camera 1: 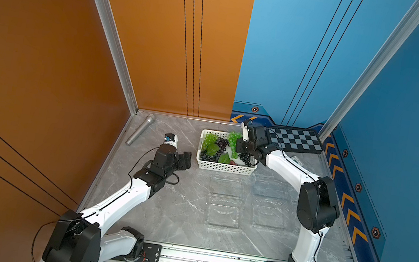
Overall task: Pack grapes into containers
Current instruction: Pick up the grape from the basket.
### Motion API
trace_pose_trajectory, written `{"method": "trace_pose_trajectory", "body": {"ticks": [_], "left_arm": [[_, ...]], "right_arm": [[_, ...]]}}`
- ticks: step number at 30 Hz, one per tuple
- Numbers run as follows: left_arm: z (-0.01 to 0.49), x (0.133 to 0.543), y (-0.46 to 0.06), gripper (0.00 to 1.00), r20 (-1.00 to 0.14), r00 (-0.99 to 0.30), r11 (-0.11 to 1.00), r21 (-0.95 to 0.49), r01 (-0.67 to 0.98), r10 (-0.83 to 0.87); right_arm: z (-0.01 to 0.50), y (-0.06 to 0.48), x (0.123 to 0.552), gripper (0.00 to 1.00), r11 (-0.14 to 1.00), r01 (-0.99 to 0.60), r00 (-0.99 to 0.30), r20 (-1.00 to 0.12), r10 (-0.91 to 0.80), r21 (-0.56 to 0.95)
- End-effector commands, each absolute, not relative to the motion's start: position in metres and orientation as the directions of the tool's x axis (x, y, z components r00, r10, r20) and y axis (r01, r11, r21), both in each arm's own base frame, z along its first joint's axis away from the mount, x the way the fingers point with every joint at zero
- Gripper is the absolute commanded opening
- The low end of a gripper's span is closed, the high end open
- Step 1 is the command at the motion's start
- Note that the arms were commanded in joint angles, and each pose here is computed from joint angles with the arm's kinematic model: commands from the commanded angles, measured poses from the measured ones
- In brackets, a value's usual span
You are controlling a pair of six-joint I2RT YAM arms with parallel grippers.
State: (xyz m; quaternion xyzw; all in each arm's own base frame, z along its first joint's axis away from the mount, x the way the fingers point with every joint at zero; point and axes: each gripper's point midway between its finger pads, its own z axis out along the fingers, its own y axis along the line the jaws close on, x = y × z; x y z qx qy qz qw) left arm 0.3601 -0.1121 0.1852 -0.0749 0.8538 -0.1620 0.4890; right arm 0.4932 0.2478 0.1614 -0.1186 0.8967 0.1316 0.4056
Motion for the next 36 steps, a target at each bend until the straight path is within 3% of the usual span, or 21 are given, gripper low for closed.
{"method": "trace_pose_trajectory", "body": {"ticks": [1,21,36], "left_arm": [[0.185,0.353,-0.116,0.77,-0.802,-0.525,0.932,-0.359,0.044,-0.284],[0.189,0.346,-0.118,0.75,-0.800,-0.528,0.929,-0.365,0.052,-0.285],[0.192,0.333,-0.109,0.75,-0.804,-0.529,0.940,-0.340,0.032,-0.273]], "right_arm": [[0.180,0.245,0.489,0.00,0.934,-0.332,-0.618,-0.779,-0.109,0.132],[0.244,0.246,0.447,0.00,0.905,-0.408,-0.521,-0.844,-0.127,0.116],[0.289,0.246,0.355,0.00,0.877,-0.468,-0.446,-0.885,-0.131,0.106]]}}
